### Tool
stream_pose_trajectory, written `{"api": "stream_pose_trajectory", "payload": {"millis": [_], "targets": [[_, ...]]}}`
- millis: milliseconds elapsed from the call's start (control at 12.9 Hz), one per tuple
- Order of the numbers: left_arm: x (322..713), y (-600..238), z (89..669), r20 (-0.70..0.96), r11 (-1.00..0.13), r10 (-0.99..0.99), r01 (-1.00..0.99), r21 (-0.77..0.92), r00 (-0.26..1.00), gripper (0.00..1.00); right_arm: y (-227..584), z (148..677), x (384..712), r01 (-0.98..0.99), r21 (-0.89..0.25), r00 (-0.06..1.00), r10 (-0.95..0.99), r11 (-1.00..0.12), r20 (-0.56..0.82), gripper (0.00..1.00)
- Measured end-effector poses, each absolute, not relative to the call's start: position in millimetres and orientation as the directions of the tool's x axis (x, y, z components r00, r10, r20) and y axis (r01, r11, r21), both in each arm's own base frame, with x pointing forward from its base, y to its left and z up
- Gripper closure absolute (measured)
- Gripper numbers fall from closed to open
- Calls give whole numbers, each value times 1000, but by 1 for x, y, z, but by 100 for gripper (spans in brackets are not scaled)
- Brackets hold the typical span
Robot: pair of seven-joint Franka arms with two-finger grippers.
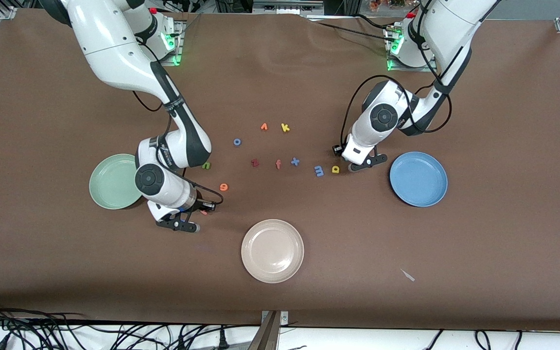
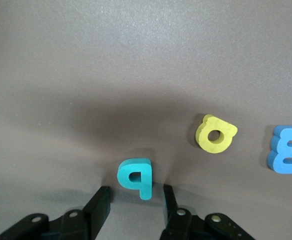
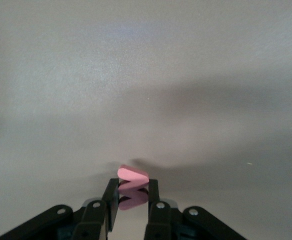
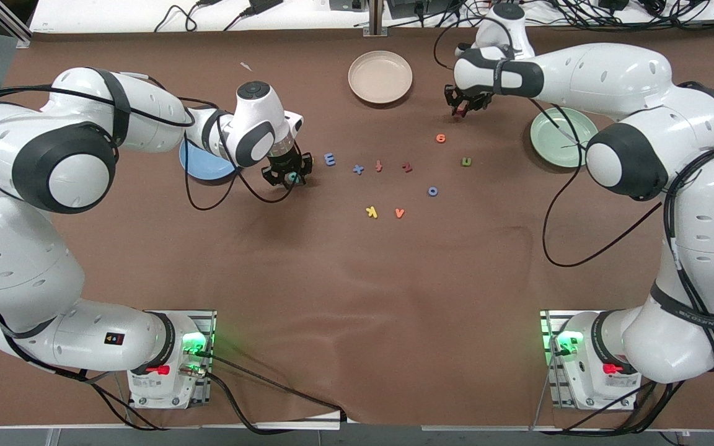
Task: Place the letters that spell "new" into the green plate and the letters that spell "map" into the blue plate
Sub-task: 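Drop the pink letter on the green plate while the left gripper grasps the teal letter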
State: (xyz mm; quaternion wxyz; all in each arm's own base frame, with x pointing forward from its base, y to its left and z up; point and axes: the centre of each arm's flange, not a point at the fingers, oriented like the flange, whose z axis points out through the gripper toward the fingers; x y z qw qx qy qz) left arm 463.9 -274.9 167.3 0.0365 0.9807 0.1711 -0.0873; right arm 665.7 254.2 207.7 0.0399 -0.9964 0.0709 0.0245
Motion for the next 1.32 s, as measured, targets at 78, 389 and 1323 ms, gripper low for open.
{"api": "stream_pose_trajectory", "payload": {"millis": [78,389,1323], "targets": [[464,-275,167,-183,-939,328,341,41,927,48,247,216,666,-122,-64,991,-117,-990,-71,73],[465,-274,167,-173,-944,316,327,37,933,48,196,245,664,-25,-19,992,-22,-1000,-122,73],[471,-276,170,-165,-944,316,327,46,934,76,9,225,566,249,40,967,246,-968,-70,73]]}}
